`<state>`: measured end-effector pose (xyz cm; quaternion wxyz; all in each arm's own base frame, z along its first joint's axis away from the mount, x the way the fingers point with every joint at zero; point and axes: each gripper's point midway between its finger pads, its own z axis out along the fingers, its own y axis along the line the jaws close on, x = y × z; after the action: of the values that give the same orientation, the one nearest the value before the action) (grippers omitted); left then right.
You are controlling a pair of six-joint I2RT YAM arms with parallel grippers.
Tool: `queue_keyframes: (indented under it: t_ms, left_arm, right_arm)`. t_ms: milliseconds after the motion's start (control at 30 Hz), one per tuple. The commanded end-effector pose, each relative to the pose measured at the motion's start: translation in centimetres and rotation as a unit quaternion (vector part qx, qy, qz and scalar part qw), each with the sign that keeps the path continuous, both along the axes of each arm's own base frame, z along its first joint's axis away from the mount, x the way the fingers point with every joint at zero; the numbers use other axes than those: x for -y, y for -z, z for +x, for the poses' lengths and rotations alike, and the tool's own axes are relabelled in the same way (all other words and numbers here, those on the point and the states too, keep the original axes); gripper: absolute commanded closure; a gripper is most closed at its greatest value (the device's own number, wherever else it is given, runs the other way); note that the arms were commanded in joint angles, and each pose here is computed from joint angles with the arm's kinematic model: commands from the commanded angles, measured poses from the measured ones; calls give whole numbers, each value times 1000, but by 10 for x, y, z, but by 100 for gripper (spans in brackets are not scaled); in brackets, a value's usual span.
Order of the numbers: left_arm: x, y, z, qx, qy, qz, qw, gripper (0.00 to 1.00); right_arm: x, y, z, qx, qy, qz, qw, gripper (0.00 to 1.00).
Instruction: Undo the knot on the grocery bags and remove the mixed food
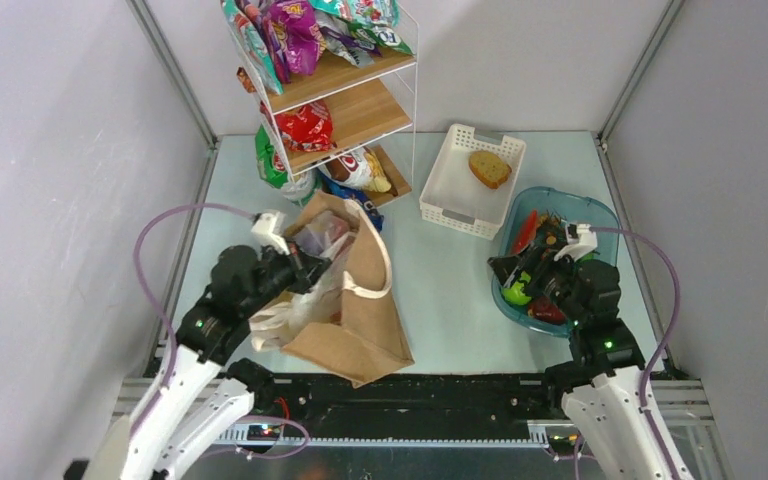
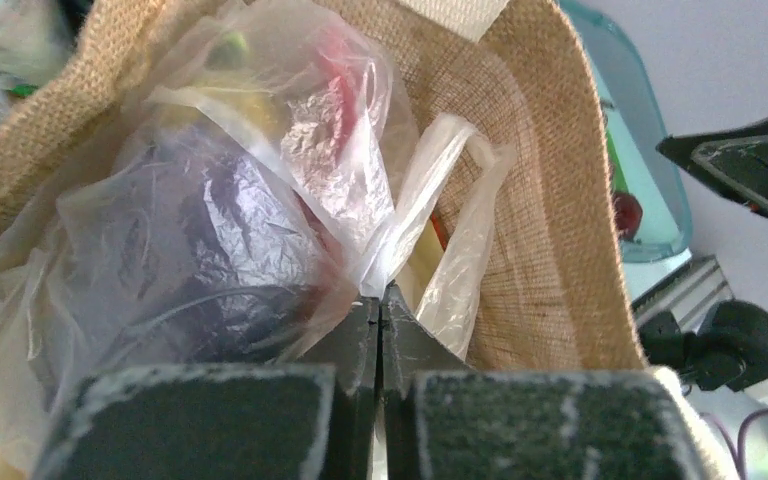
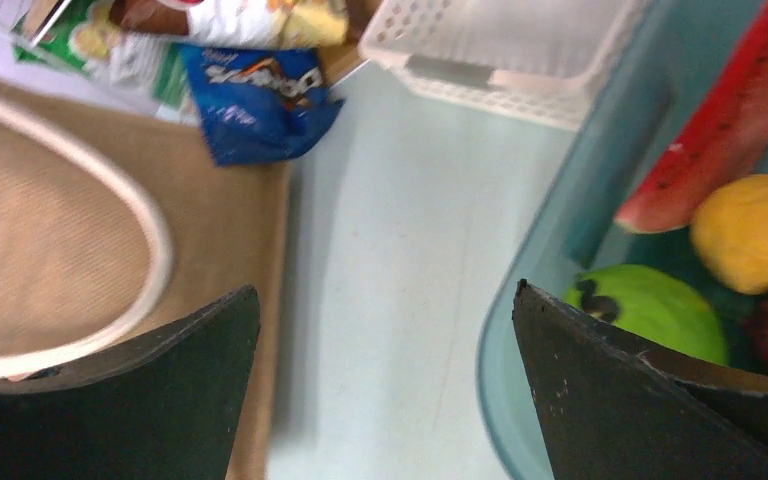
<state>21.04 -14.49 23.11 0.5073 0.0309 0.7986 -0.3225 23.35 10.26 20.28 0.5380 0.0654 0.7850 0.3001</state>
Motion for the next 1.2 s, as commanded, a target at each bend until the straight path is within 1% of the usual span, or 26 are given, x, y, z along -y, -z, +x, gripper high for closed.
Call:
queue_keyframes:
  t_ms: [0, 33, 67, 100, 133, 167, 200, 233, 267, 300, 333, 367, 400, 433, 467, 500, 533, 600, 667, 767, 867, 900, 933, 967, 1067, 1167]
  left_arm:
    - [32, -13, 12, 4, 9, 22, 1000, 100]
    - [41, -12, 14, -1, 13, 32, 999, 100]
    - [51, -12, 11, 2, 17, 44, 999, 100]
    - [61, -12, 13, -1, 20, 53, 998, 100]
    - [72, -11, 9, 3, 29, 61, 998, 100]
    - [82, -10, 12, 0, 35, 70, 997, 100]
    - [91, -11, 9, 0, 45, 74, 996, 100]
    - [100, -11, 12, -3, 51, 80, 995, 100]
    - [110, -12, 12, -5, 62, 85, 994, 100]
    - [115, -12, 11, -4, 69, 88, 994, 96]
    - [119, -14, 12, -5, 73, 88, 993, 93]
    - [120, -15, 11, -4, 78, 88, 993, 83]
    - [121, -20, 11, 0, 81, 86, 993, 76]
    - [122, -23, 10, 6, 88, 87, 992, 60]
    - [119, -29, 8, 13, 90, 83, 992, 37]
    - [117, -32, 6, 18, 91, 83, 992, 26]
    - [113, -41, 3, 26, 91, 79, 992, 10]
    - [103, -54, -2, 35, 90, 79, 992, 2]
    - [90, -65, -9, 39, 89, 94, 991, 1]
    - [55, -83, -14, 43, 53, 134, 989, 0]
    - [5, -92, -6, 52, -32, 175, 983, 0]
    - [-9, -92, -9, 51, -45, 178, 982, 0]
    - [-25, -93, -4, 47, -74, 179, 980, 0]
    - [-39, -91, -7, 45, -92, 180, 978, 0]
    - [-89, -76, -1, 24, -190, 189, 963, 0]
    - [-109, -43, -1, -18, -221, 192, 956, 0]
  right_arm:
    - [-25, -37, -10, 20, -34, 22, 999, 0]
    - [-36, -45, -16, 26, -55, 26, 998, 0]
    - [-38, -47, -16, 25, -49, 28, 998, 0]
    - [-48, -55, -23, 30, -69, 32, 997, 0]
    - [-48, -58, -23, 30, -61, 33, 997, 0]
    - [-60, -65, -31, 31, -82, 39, 995, 0]
    - [-61, -68, -31, 34, -79, 40, 995, 0]
    - [-73, -72, -40, 34, -105, 45, 993, 0]
    - [-78, -78, -44, 41, -110, 46, 992, 0]
    - [-79, -77, -41, 41, -101, 40, 993, 0]
    - [-87, -78, -46, 38, -115, 36, 992, 0]
    - [-86, -77, -44, 38, -105, 26, 993, 0]
    - [-92, -77, -47, 35, -114, 21, 993, 0]
    - [-93, -76, -48, 35, -112, 13, 993, 0]
    - [-97, -74, -49, 33, -116, 8, 993, 0]
    - [-98, -74, -47, 33, -112, 4, 993, 0]
    - [-101, -73, -49, 32, -117, 3, 993, 0]
    - [-106, -73, -47, 32, -118, 2, 992, 0]
    - [-109, -76, -45, 31, -116, 3, 993, 0]
    - [-116, -82, -44, 32, -118, 3, 992, 0]
    - [-121, -92, -42, 42, -112, 1, 993, 0]
    - [-128, -96, -45, 44, -118, -1, 992, 0]
    - [-127, -98, -42, 49, -106, -9, 993, 0]
    - [-134, -101, -44, 50, -110, -14, 993, 0]
    - [-138, -104, -39, 56, -84, -44, 994, 0]
    - [-153, -104, -36, 55, -79, -72, 993, 0]
